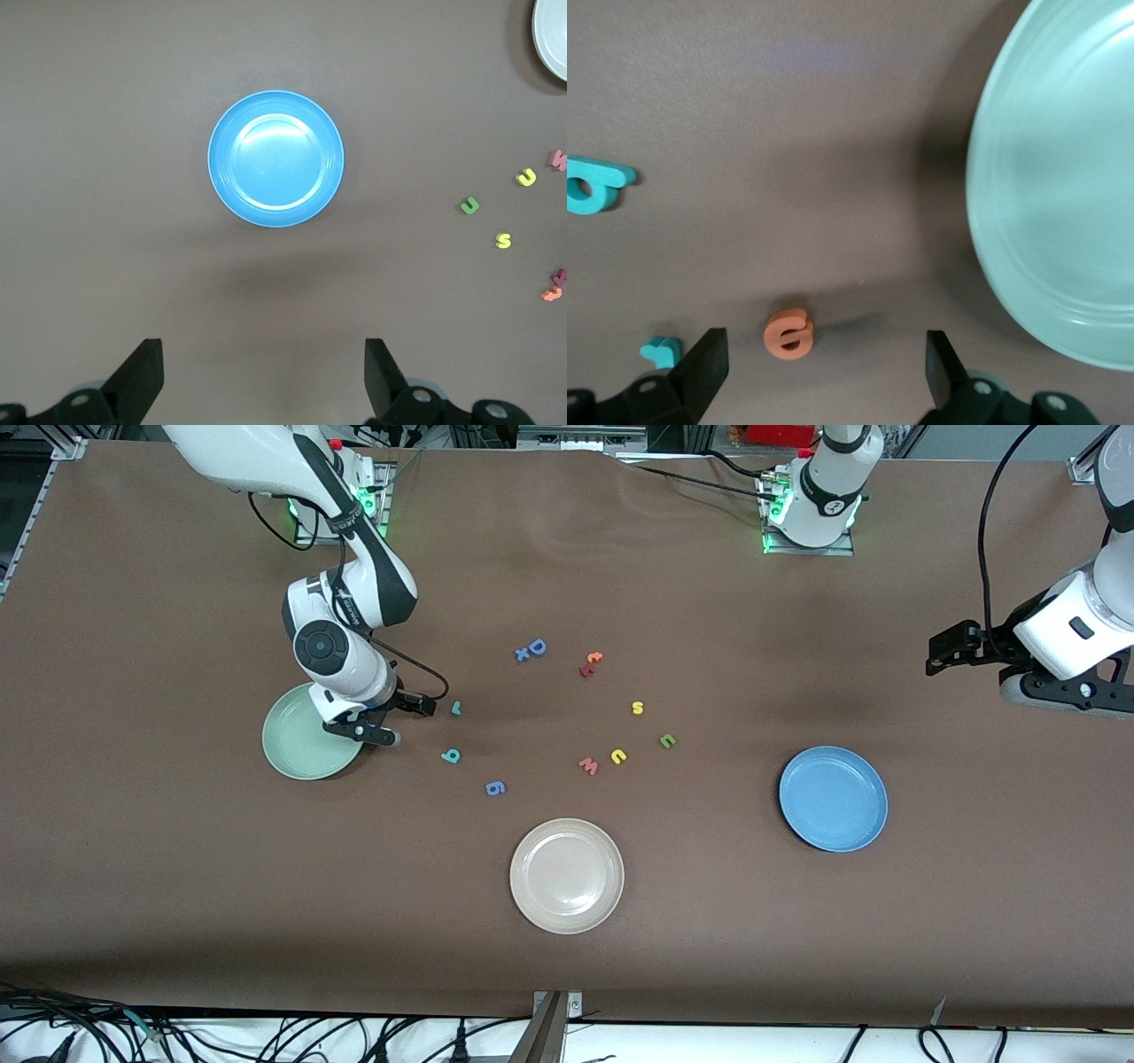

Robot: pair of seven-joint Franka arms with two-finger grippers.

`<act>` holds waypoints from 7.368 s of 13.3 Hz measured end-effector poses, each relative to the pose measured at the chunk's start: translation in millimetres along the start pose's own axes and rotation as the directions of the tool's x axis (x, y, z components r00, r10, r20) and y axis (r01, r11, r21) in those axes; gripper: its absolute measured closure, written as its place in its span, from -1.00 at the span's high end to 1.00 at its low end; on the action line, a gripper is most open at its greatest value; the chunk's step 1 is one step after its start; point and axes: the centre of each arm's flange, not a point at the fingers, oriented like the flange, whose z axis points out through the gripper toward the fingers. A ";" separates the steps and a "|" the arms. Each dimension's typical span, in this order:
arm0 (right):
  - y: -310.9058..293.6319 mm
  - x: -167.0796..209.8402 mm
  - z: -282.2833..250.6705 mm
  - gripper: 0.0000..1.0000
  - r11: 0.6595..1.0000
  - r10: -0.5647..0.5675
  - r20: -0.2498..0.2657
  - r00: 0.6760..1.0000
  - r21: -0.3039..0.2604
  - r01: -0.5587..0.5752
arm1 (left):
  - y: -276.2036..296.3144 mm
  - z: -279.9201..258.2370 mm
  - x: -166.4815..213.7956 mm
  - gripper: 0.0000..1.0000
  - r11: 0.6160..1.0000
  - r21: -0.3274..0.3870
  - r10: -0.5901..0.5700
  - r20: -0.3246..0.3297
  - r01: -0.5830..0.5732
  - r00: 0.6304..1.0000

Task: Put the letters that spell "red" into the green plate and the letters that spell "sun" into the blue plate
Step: 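Lower the right gripper and grasp the orange 6, then carry the orange 6 to the green plate while the left gripper reaches letters, then reach the teal 1 with the right gripper while the left gripper descends, then place the teal 1 on the green plate while the left gripper grasps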

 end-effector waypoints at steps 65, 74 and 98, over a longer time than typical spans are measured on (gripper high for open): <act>-55.2 -35.9 17.3 0.94 0.993 0.087 0.026 0.996 0.084 -0.089 | 281.9 388.6 21.2 0.84 0.811 -0.109 -0.581 -0.034 0.575 0.813; -62.3 -39.7 29.2 0.62 0.995 0.045 -0.002 0.999 0.092 -0.044 | 284.8 394.9 14.5 0.73 0.819 -0.093 -0.571 -0.048 0.566 0.819; -73.2 -38.6 18.7 -0.64 0.994 -0.082 -0.101 0.992 0.070 0.089 | 303.7 407.1 3.6 0.49 0.786 -0.071 -0.618 -0.048 0.615 0.785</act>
